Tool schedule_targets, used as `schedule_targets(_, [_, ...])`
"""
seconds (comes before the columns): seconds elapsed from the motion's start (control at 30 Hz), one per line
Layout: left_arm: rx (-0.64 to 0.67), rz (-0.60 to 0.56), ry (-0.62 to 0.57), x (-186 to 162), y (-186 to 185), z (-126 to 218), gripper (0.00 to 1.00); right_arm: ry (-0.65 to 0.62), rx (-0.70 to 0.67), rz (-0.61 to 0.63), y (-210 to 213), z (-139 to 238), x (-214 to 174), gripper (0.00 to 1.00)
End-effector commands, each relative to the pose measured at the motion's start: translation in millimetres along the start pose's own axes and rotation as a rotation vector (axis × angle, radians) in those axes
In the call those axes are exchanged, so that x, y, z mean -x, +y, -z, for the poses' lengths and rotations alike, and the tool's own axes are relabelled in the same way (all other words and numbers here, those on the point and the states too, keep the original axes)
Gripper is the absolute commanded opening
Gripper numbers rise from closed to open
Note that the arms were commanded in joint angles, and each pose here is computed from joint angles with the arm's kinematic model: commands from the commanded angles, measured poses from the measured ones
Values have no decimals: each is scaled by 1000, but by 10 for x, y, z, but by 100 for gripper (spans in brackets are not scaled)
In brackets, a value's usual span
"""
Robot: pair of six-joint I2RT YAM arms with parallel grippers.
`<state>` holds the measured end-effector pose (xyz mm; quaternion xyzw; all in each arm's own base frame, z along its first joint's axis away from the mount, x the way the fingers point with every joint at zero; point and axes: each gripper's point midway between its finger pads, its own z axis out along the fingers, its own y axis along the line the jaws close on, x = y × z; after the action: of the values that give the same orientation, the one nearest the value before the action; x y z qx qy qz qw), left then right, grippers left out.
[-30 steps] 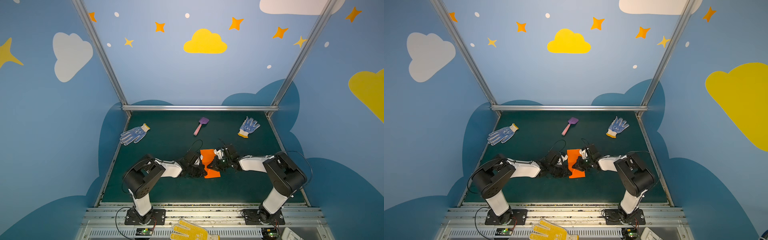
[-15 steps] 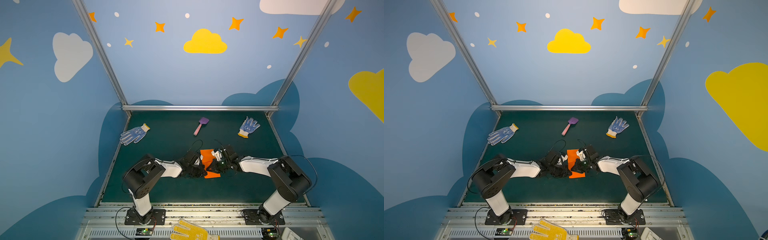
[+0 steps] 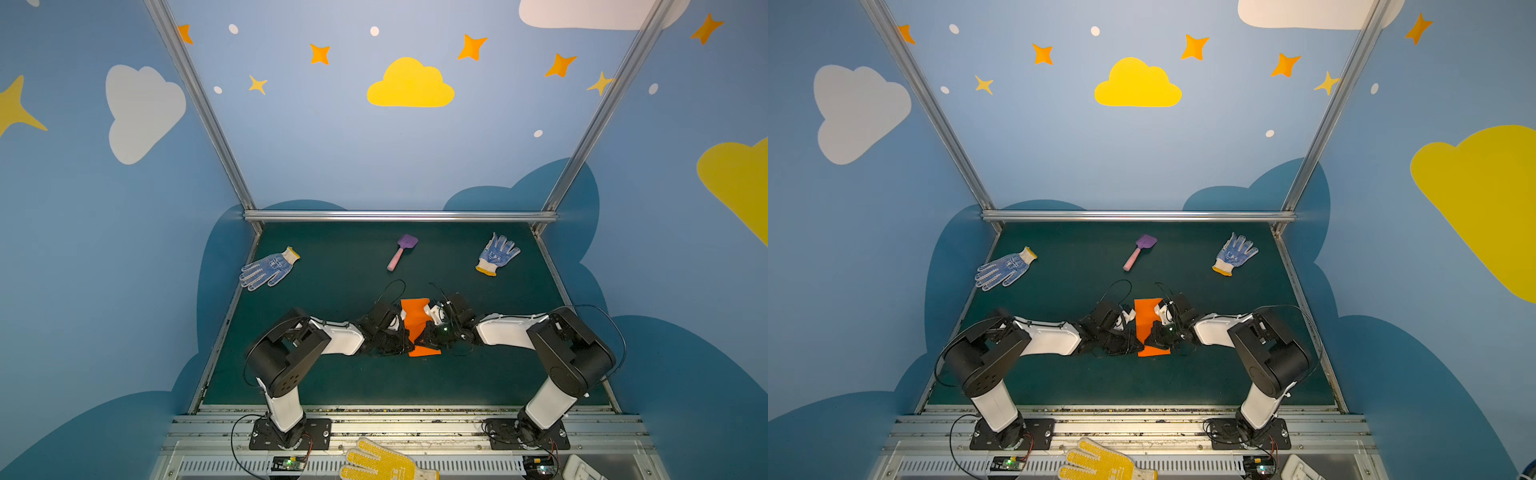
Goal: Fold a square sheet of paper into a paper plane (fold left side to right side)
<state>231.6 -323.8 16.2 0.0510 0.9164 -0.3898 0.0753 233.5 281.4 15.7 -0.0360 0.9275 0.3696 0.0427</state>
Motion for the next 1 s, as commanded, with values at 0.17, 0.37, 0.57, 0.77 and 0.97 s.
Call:
schedule_targets(0.17, [107, 42, 89, -308, 319, -48, 4, -23, -149, -90, -621, 145, 67, 0])
schedule_targets(0.37, [106, 42, 89, -311, 314, -35, 4, -41, -174, -141, -787, 233, 245, 0])
schedule_targets(0.57, [101, 42, 87, -317, 307, -26, 4, -77, -195, -219, -970, 370, 433, 0])
schedule_targets(0.77, [101, 40, 82, -304, 298, -11, 4, -116, -118, -210, -751, 537, 579, 0])
schedule_targets(0.97, [98, 36, 81, -292, 282, -13, 4, -125, -62, -113, -257, 624, 464, 0])
